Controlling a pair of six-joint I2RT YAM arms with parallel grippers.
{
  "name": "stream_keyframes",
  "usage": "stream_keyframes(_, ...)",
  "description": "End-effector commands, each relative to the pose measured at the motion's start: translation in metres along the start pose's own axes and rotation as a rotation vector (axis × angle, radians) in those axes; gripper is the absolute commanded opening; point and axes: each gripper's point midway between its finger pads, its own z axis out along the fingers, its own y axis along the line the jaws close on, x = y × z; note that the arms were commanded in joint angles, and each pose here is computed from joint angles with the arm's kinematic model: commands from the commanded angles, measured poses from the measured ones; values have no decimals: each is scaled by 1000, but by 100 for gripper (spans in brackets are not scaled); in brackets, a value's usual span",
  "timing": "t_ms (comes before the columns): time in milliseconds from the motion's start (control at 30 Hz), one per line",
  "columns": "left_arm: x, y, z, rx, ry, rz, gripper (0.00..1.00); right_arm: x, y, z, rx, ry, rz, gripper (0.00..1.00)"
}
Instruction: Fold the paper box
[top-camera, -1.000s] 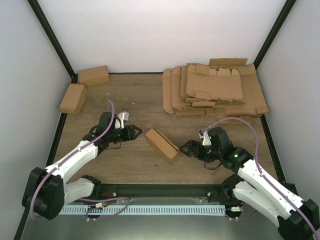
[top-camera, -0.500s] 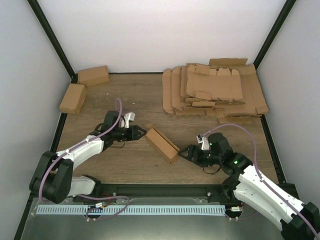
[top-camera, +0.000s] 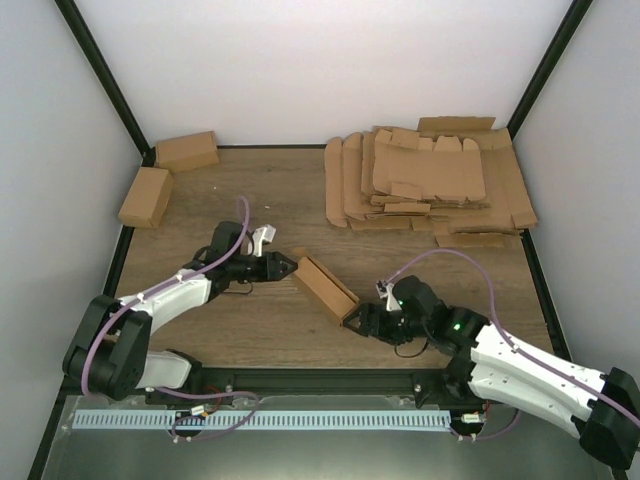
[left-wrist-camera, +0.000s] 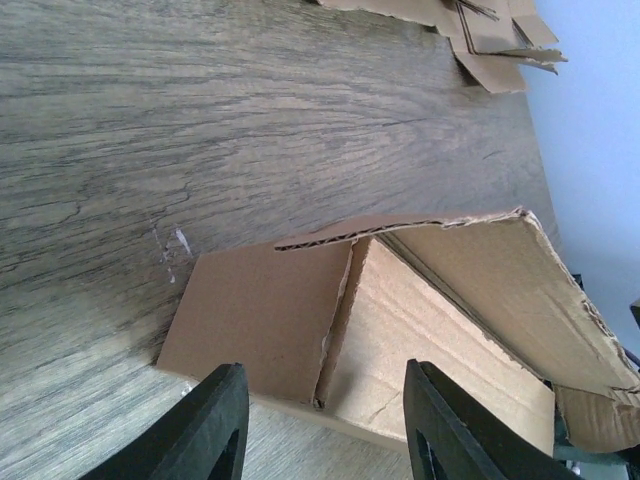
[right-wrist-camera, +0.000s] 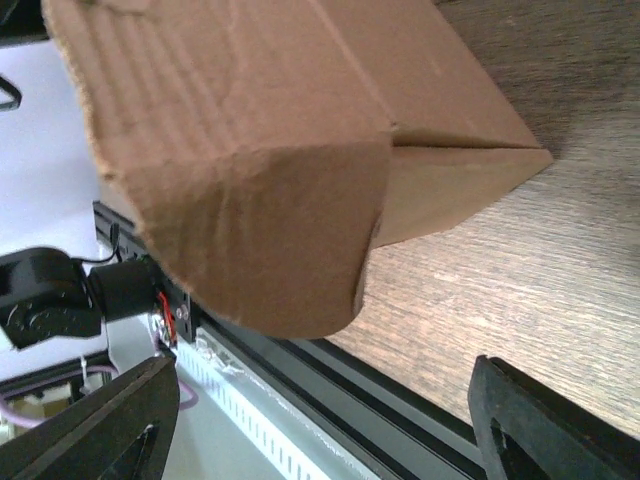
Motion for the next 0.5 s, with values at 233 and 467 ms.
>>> stream_keyframes(233,3,1,14,19,23,13,34,-39,10,4,17,-190,78,64)
stream_keyframes(467,5,3,16,10,23,9,33,-48,6,9,40,-223,97,50)
